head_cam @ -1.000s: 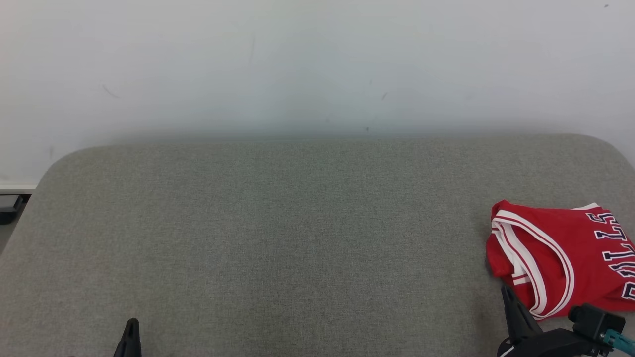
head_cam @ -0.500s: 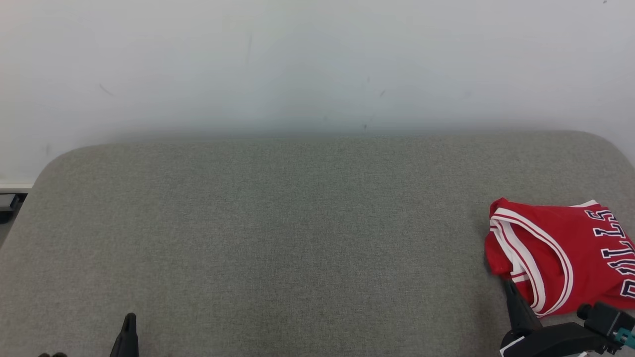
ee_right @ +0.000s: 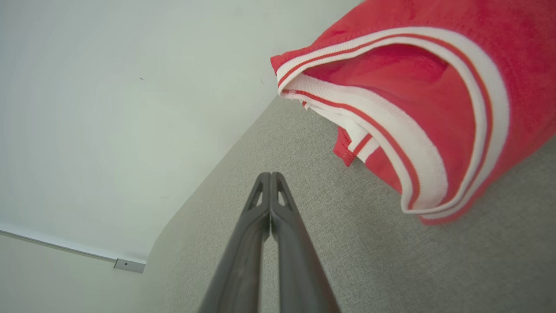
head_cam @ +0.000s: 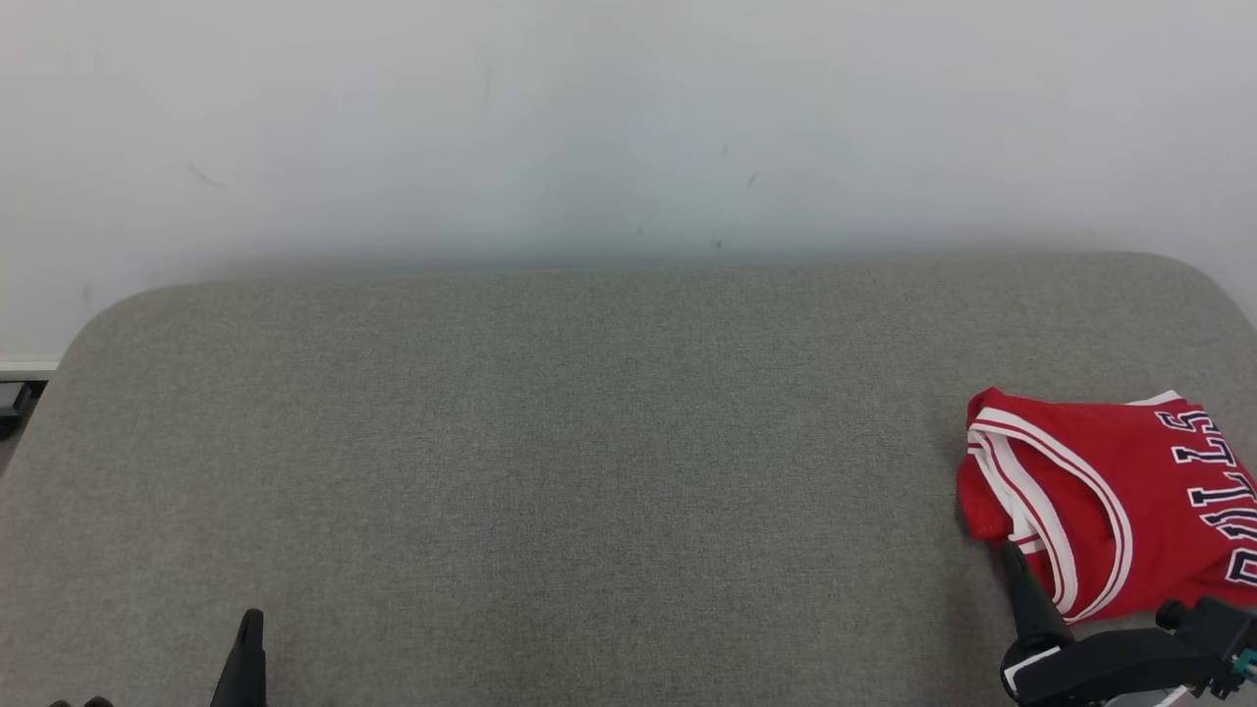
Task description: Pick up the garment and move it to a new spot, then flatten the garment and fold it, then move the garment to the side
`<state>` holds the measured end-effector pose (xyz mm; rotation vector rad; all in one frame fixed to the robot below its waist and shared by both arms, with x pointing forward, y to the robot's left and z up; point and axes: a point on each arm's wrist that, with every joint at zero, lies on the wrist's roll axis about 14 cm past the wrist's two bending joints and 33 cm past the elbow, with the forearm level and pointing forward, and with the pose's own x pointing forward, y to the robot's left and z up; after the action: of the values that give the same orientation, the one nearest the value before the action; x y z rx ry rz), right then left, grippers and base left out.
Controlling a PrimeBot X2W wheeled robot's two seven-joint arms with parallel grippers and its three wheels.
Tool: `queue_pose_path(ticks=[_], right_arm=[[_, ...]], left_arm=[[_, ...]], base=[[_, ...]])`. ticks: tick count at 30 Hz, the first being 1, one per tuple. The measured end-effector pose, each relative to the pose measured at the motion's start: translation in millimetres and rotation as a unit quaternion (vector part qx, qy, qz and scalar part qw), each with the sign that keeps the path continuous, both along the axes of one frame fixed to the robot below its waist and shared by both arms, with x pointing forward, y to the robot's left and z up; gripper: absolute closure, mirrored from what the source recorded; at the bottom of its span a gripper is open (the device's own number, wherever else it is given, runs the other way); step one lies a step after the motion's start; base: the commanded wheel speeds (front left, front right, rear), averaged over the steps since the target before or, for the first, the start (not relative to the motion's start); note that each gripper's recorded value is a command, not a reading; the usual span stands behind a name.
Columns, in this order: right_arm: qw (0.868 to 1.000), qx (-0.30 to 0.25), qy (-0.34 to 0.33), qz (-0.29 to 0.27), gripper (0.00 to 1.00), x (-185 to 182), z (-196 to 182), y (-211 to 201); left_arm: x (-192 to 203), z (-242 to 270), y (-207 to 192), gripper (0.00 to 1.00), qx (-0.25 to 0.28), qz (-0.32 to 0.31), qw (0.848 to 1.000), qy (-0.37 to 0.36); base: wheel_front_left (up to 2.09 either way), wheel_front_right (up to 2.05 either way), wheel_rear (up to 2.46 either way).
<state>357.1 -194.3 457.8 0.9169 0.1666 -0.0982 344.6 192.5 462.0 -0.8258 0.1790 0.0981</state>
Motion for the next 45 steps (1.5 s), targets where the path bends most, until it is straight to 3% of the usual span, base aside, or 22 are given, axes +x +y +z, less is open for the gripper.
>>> queue_pose_path(ticks=[24, 45], right_arm=[[0.988, 0.151, -0.018, -0.027, 1.00, 9.5, 7.5, -3.7], [0.958, 0.282, -0.042, -0.042, 1.00, 19.6, 18.4, -7.1]], left_arm=[[15.7, 3.8, -1.7, 1.00, -0.165, 0.016, 0.986, -0.010], [28.3, 11.1, -2.0, 1.00, -0.317, 0.031, 0.947, -0.035]], base=[[0.00, 0.00, 0.00], [0.00, 0.00, 0.00]])
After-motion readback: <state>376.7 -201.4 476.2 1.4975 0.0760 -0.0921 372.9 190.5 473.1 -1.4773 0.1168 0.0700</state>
